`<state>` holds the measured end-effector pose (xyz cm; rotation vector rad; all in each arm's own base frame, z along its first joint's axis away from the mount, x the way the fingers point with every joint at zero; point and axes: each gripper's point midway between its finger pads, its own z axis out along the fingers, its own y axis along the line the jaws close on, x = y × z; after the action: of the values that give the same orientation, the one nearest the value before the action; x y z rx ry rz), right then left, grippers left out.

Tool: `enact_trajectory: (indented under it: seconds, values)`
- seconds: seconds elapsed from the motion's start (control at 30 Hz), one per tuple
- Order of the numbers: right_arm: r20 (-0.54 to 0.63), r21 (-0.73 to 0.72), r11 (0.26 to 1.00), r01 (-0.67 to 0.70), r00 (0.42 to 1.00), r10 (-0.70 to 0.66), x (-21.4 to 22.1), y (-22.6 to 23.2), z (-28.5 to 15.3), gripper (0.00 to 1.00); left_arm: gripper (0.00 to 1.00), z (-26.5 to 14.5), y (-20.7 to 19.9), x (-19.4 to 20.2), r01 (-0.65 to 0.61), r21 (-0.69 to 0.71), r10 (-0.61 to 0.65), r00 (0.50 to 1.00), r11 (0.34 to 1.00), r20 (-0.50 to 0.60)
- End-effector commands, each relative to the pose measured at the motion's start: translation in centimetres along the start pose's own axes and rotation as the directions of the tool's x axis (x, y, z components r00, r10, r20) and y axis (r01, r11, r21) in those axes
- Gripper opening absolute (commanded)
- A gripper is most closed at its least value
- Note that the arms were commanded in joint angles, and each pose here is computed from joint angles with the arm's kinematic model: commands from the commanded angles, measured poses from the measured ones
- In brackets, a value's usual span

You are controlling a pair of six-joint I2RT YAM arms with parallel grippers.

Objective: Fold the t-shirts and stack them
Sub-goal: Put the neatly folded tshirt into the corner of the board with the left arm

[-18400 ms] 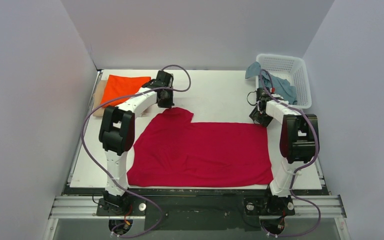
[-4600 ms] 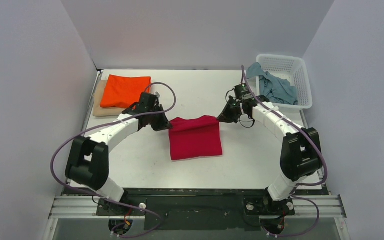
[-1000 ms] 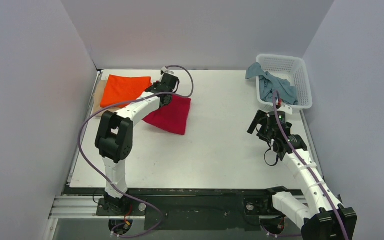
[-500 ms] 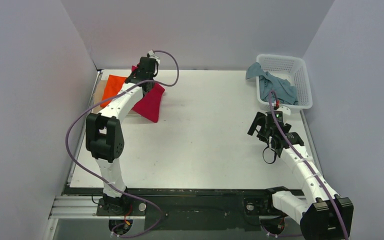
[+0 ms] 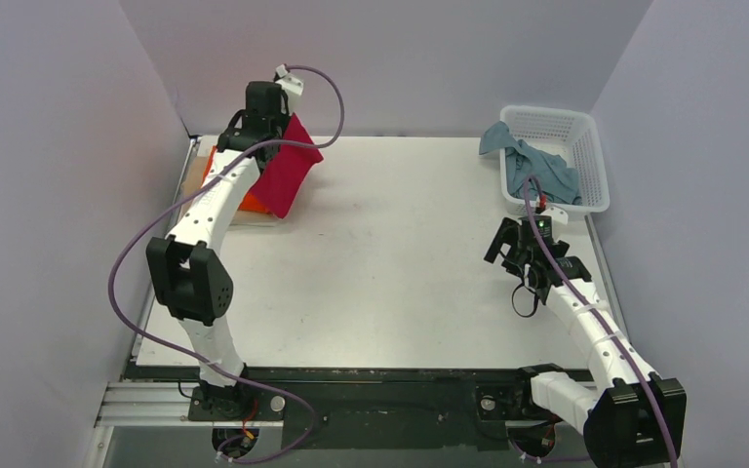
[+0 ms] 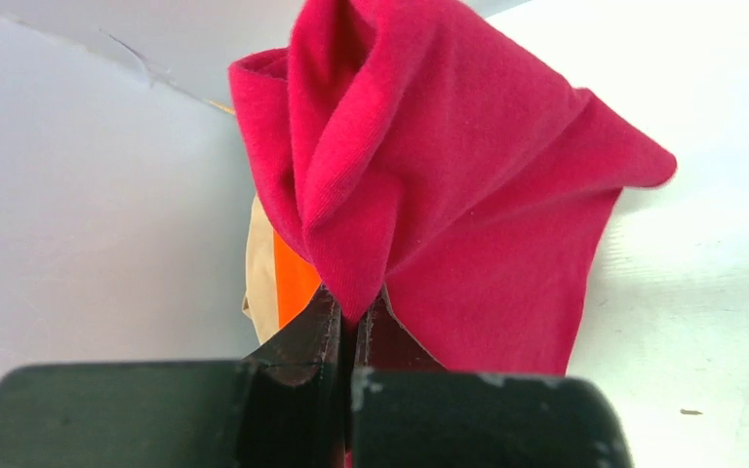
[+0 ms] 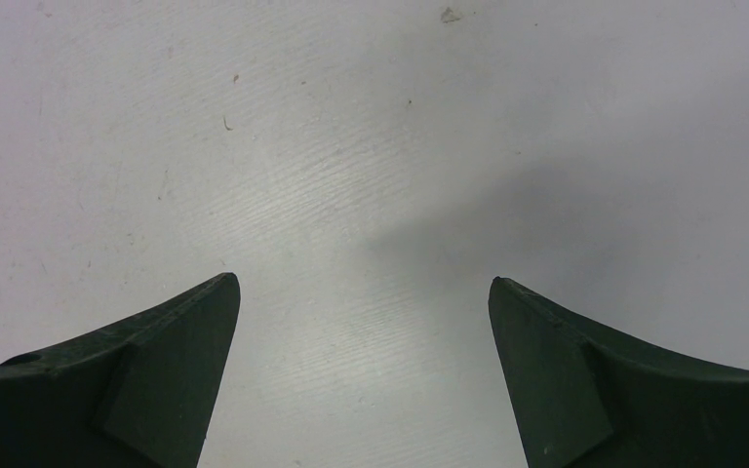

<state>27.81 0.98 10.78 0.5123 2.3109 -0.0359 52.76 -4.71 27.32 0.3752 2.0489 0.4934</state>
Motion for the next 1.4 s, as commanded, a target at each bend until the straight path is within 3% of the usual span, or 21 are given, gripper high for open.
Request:
enact_trajectory:
  seconds: [0.0,0.4,0.87,1.37]
  values:
    - [0.020,0.043,0.999,-0.016,1.000,0.015,-0.4,-0.9,0.3,0.94,0.00,-4.8,3.1,-5.3,0.090,0.025,-0.093,0.984,0.996,0.153]
    - [0.008,0.064,0.998,-0.024,1.000,0.024,-0.2,-1.2,0.8,0.94,0.00,-4.6,3.8,-4.6,0.121,0.039,-0.125,0.985,0.992,0.122]
    - [-0.005,0.115,0.993,-0.011,1.000,0.012,-0.1,-1.9,1.2,0.94,0.00,5.4,3.7,0.2,0.212,0.098,-0.210,0.977,0.972,-0.025]
    - [-0.018,0.119,0.992,-0.030,0.999,0.032,-0.4,-1.6,1.2,0.94,0.00,12.1,9.1,9.0,0.368,0.026,-0.360,0.919,0.929,-0.159]
